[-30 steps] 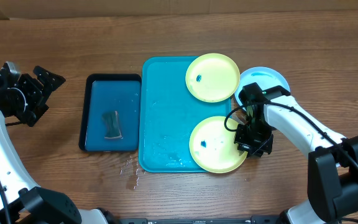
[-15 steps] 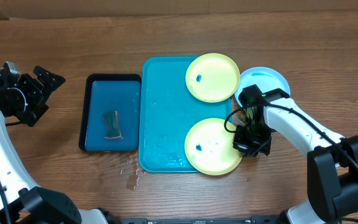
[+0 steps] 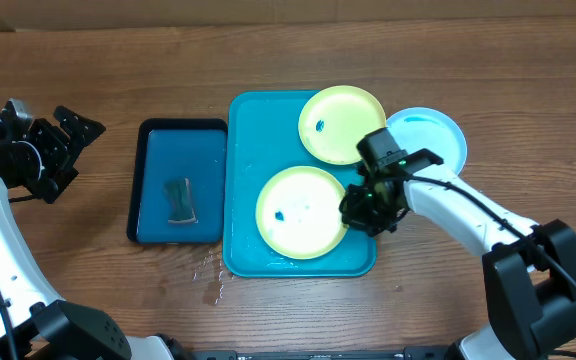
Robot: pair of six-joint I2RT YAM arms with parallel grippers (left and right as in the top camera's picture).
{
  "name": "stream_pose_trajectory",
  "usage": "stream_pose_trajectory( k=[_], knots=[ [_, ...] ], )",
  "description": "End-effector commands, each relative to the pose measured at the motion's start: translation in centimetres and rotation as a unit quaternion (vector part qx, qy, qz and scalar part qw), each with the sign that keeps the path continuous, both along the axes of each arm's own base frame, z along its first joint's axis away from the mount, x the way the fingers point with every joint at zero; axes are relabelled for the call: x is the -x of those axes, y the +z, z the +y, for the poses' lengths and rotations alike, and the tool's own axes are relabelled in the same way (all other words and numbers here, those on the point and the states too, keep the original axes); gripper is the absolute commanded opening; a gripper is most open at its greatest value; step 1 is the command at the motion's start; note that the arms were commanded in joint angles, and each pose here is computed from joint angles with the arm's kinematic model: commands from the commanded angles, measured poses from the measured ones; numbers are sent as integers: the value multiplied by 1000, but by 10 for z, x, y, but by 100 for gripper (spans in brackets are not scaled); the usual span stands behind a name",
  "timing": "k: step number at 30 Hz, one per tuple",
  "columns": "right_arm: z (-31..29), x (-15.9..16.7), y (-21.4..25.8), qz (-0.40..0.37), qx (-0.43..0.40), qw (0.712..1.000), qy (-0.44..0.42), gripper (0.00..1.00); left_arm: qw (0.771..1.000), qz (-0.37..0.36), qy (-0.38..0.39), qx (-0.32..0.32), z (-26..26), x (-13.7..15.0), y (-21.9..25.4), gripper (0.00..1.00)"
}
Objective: Clean dirty plates on tray and stack at the side
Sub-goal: 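Drag the yellow plate toward the tray center with the right gripper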
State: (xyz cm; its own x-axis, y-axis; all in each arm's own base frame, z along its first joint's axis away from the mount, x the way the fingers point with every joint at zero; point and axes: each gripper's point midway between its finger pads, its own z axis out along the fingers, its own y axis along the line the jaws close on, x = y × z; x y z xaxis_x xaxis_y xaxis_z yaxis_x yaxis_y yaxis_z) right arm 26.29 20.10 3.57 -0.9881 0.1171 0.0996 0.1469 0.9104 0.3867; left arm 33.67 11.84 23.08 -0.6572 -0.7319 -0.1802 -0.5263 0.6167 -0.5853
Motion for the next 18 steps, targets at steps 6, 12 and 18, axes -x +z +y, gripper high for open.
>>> stream_pose_trajectory(
  k=[6, 12, 18],
  knots=[
    [-4, -18, -6, -54, 66, 995, -47, 4, 1000, -18, -16, -9, -2, -3, 8, 100],
    [7, -16, -5, -58, 60, 995, -52, 5, 1000, -18, -15, -9, -2, -3, 8, 100],
    [8, -23, -5, -86, 78, 992, -53, 39, 1000, -18, -16, -9, -2, -3, 8, 100]
  ],
)
